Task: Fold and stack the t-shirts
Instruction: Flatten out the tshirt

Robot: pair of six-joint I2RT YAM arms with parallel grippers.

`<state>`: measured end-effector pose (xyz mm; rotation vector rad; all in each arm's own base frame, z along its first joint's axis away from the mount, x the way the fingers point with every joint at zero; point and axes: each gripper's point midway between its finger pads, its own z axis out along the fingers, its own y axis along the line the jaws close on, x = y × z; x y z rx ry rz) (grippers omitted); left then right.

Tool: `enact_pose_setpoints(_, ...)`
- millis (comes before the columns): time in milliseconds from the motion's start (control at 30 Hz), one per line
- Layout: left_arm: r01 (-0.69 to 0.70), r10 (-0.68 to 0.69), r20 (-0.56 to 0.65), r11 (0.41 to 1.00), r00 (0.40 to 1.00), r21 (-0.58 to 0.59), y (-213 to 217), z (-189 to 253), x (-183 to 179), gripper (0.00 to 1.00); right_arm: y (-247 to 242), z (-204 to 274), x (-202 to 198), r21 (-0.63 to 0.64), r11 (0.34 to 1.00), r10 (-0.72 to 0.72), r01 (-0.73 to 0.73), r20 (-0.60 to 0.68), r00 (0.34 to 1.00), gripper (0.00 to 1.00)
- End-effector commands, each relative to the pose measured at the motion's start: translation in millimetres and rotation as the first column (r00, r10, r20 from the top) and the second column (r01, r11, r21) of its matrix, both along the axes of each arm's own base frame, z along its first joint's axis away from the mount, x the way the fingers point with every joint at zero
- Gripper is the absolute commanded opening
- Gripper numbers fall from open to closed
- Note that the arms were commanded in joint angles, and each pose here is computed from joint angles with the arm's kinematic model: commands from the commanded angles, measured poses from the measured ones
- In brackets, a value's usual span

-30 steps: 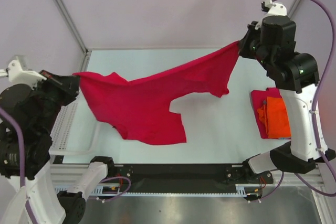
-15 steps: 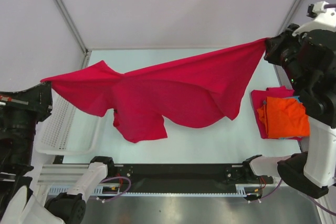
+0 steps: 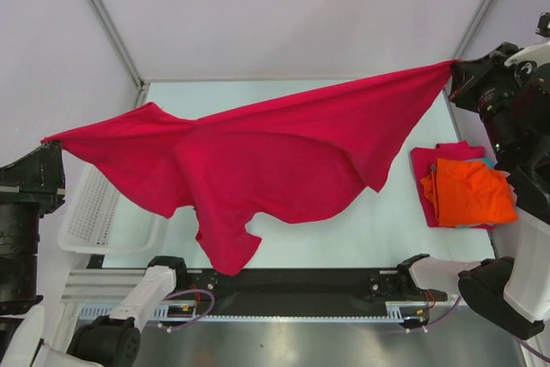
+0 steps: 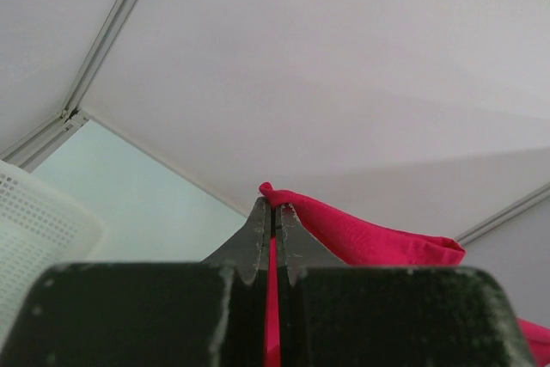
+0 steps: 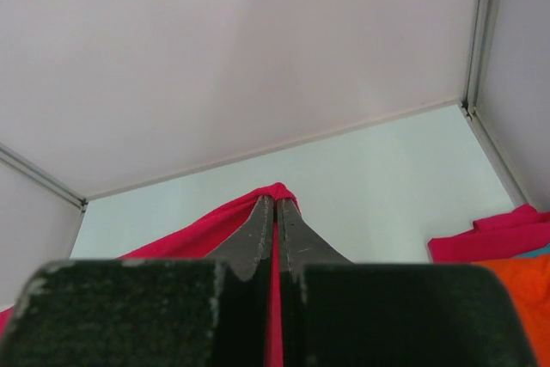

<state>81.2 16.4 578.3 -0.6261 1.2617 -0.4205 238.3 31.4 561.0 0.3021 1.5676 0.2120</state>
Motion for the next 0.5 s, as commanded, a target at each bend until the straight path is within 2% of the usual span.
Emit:
enact_pose_setpoints(0,-0.088,0.088,0.034,0.996,0.996,-0.02,14.8,11.3,10.0,0.0,-16.5,13.2,3.2,0.001,0.996,-0.095,0.095,0.052,0.994,0.0)
enact_pose_setpoints(67,-0.073,0.073,0.013,0.997,0.997,-0.014,11.3,6.9,26.8,0.0,-5.6,-0.6,21.0,-0.021,0.997,-0.077,0.077,0.002,0.997,0.0)
enact_pose_setpoints(100,-0.069,0.069,-0.047,0.998,0.996,-0.004,9.2,-10.1,47.4,0.0,-1.0,-15.5,31.7,-0.033,0.997,-0.078,0.076,-0.04,0.996,0.0)
enact_pose_setpoints(133,-0.066,0.066,-0.041,0.998,0.997,-0.003,8.0,-9.9,58.0,0.0,2.7,-25.7,41.7,-0.047,0.996,-0.078,0.075,-0.068,0.995,0.0)
enact_pose_setpoints(200,-0.064,0.065,-0.124,0.998,0.99,0.017,5.8,-35.0,90.0,0.0,10.2,-45.7,63.0,-0.04,0.998,-0.056,0.052,-0.112,0.992,0.0)
enact_pose_setpoints(233,-0.063,0.066,-0.151,0.998,0.986,0.025,4.7,-40.2,109.3,0.0,14.4,-72.6,78.1,-0.051,0.998,-0.045,0.037,-0.178,0.983,0.0)
enact_pose_setpoints(333,-0.063,0.071,-0.239,0.997,0.968,0.041,2.8,-61.0,151.8,0.0,15.8,-102.3,102.7,-0.008,1.0,-0.007,0.006,-0.253,0.967,0.0)
enact_pose_setpoints(467,-0.057,0.061,-0.221,0.998,0.973,0.026,0.4,-53.4,165.1,0.0,4.7,-96.7,100.1,-0.031,0.998,-0.058,0.053,-0.217,0.975,0.0)
